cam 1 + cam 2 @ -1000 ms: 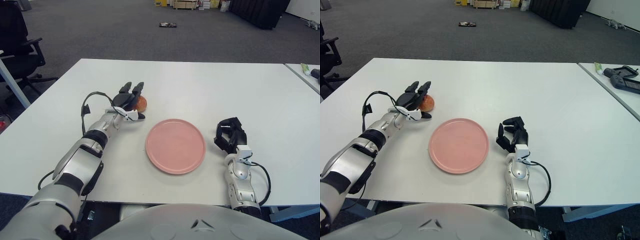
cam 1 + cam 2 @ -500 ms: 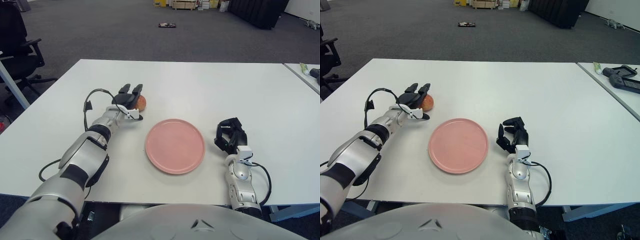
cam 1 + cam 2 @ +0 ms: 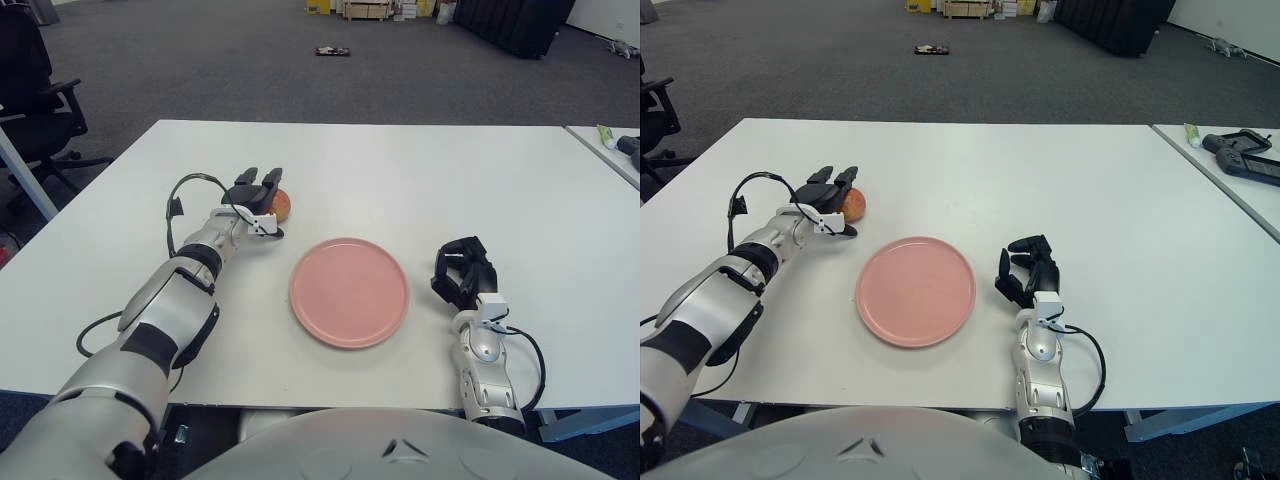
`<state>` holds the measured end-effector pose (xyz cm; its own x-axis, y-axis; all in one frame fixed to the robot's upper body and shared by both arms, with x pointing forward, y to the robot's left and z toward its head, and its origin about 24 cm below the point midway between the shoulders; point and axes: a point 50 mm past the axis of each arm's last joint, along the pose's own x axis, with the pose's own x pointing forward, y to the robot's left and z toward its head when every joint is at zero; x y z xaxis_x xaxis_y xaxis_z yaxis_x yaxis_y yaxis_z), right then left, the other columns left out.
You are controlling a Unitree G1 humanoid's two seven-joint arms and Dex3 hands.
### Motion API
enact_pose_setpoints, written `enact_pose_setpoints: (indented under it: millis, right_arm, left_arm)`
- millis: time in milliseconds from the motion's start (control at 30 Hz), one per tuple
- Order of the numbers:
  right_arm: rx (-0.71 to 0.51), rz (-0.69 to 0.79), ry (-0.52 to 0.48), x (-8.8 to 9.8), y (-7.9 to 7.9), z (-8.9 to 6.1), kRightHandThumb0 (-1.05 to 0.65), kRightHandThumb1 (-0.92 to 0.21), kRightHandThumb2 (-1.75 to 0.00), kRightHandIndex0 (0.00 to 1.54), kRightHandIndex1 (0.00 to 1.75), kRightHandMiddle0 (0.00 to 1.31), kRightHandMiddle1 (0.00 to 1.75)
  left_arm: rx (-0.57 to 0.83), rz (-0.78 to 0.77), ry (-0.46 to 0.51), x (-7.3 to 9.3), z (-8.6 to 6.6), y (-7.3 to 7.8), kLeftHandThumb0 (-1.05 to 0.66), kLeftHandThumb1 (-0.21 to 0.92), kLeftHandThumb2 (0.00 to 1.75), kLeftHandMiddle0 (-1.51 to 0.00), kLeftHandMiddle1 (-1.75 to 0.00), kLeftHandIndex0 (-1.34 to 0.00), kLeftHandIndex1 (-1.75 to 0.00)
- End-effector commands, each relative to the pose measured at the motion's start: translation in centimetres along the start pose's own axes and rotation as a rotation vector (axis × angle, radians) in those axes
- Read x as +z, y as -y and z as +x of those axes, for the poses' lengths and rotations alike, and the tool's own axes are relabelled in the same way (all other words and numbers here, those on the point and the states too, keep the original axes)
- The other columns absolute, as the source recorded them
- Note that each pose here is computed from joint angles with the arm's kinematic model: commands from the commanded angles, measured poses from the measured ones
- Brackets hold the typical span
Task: Put the apple into the plate.
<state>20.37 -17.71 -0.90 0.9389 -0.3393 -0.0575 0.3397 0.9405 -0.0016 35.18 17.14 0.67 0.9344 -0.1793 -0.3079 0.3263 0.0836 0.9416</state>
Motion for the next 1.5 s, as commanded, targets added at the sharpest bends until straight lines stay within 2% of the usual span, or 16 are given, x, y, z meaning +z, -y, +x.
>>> enact_pose_setpoints:
  millis: [0, 167, 267, 300, 333, 433, 500, 567, 600, 667, 700, 800, 900, 1100, 1233, 1467]
  right_arm:
    - [-0.008, -0.006, -0.04, -0.69, 0.47, -0.25, -0.39, -0.63, -0.92, 0.46, 1.72, 0.37, 1.75]
    - [-0.002, -0.004, -0.039, -0.66, 0.51, -0.23, -0.39, -0.63, -0.93, 0.45, 1.72, 0.38, 1.75]
    - [-0.005, -0.006, -0.036, -0.64, 0.57, -0.22, -0.39, -0.63, -0.93, 0.44, 1.73, 0.38, 1.75]
    - [-0.006, -0.008, -0.035, -0.63, 0.58, -0.22, -0.39, -0.63, -0.92, 0.44, 1.74, 0.38, 1.75]
    - [-0.007, -0.009, -0.034, -0.63, 0.59, -0.23, -0.39, -0.63, -0.92, 0.44, 1.74, 0.37, 1.75]
    - [-0.005, -0.008, -0.036, -0.61, 0.59, -0.26, -0.39, -0.63, -0.92, 0.44, 1.74, 0.37, 1.75]
    - [-0.005, -0.007, -0.036, -0.57, 0.59, -0.28, -0.39, -0.63, -0.92, 0.44, 1.74, 0.37, 1.75]
    - [-0.007, -0.008, -0.034, -0.51, 0.59, -0.3, -0.39, -0.64, -0.91, 0.45, 1.73, 0.37, 1.75]
    - [-0.008, -0.009, -0.033, -0.49, 0.59, -0.31, -0.39, -0.64, -0.91, 0.45, 1.73, 0.37, 1.75]
    - [-0.009, -0.01, -0.03, -0.45, 0.6, -0.33, -0.39, -0.64, -0.91, 0.45, 1.73, 0.37, 1.75]
    - [-0.009, -0.011, -0.029, -0.44, 0.6, -0.33, -0.39, -0.64, -0.91, 0.45, 1.73, 0.37, 1.75]
    - [-0.012, -0.013, -0.029, -0.41, 0.62, -0.33, -0.39, -0.64, -0.91, 0.46, 1.73, 0.37, 1.75]
    - [-0.014, -0.015, -0.033, -0.41, 0.65, -0.33, -0.39, -0.64, -0.91, 0.46, 1.73, 0.37, 1.75]
    - [-0.015, -0.017, -0.044, -0.39, 0.62, -0.32, -0.39, -0.65, -0.9, 0.44, 1.72, 0.36, 1.75]
    - [-0.018, -0.013, -0.047, -0.33, 0.6, -0.33, -0.39, -0.65, -0.9, 0.43, 1.71, 0.36, 1.75]
    - [-0.016, -0.019, -0.047, -0.31, 0.62, -0.28, -0.39, -0.65, -0.89, 0.44, 1.72, 0.36, 1.75]
  left_arm:
    - [-0.152, 0.021, -0.085, -1.81, -1.14, 2.67, -1.05, 0.85, 0.18, 0.0, 0.0, 0.0, 0.0]
    - [-0.191, 0.02, -0.095, -2.0, -1.19, 2.79, -1.02, 0.9, 0.21, 0.0, 0.0, 0.0, 0.0]
    - [-0.195, 0.028, -0.093, -2.03, -1.17, 2.7, -0.95, 0.86, 0.31, -0.01, -0.01, 0.0, -0.23]
    - [-0.19, 0.033, -0.091, -2.06, -1.17, 2.64, -0.9, 0.8, 0.4, -0.04, -0.06, 0.0, -0.36]
    - [-0.186, 0.035, -0.09, -2.07, -1.17, 2.61, -0.87, 0.76, 0.46, -0.04, -0.15, 0.0, -0.45]
    - [-0.164, 0.039, -0.085, -2.13, -1.19, 2.48, -0.75, 0.57, 0.74, -0.01, -0.68, 0.0, -0.86]
    - [-0.143, 0.043, -0.083, -2.13, -1.2, 2.43, -0.7, 0.52, 0.82, -0.01, -0.85, 0.0, -0.99]
    - [-0.118, 0.054, -0.084, -2.16, -1.26, 2.48, -0.67, 0.49, 0.88, -0.01, -0.98, 0.0, -1.1]
    - [-0.106, 0.06, -0.086, -2.19, -1.3, 2.54, -0.64, 0.48, 0.92, -0.03, -1.12, 0.0, -1.26]
    - [-0.077, 0.076, -0.091, -2.26, -1.41, 2.69, -0.63, 0.47, 0.95, -0.05, -1.26, 0.0, -1.4]
    - [-0.063, 0.084, -0.094, -2.29, -1.46, 2.75, -0.6, 0.46, 0.97, -0.09, -1.43, -0.03, -1.52]
    - [0.03, 0.126, -0.08, -2.23, -1.58, 2.58, -0.56, 0.44, 0.99, -0.25, -1.64, -0.14, -1.67]
    - [0.141, 0.187, -0.048, -2.1, -1.81, 2.42, -0.49, 0.4, 1.15, -0.74, -1.71, -0.42, -1.72]
    - [0.179, 0.212, -0.022, -1.98, -2.02, 2.61, -0.49, 0.28, 1.35, -1.14, -1.74, -0.62, -1.74]
    - [0.159, 0.192, -0.021, -1.93, -2.01, 2.73, -0.49, 0.26, 1.39, -1.25, -1.75, -0.65, -1.75]
    - [0.108, 0.133, -0.045, -2.2, -2.03, 2.95, -0.49, 0.25, 1.4, -1.29, -1.75, -0.66, -1.75]
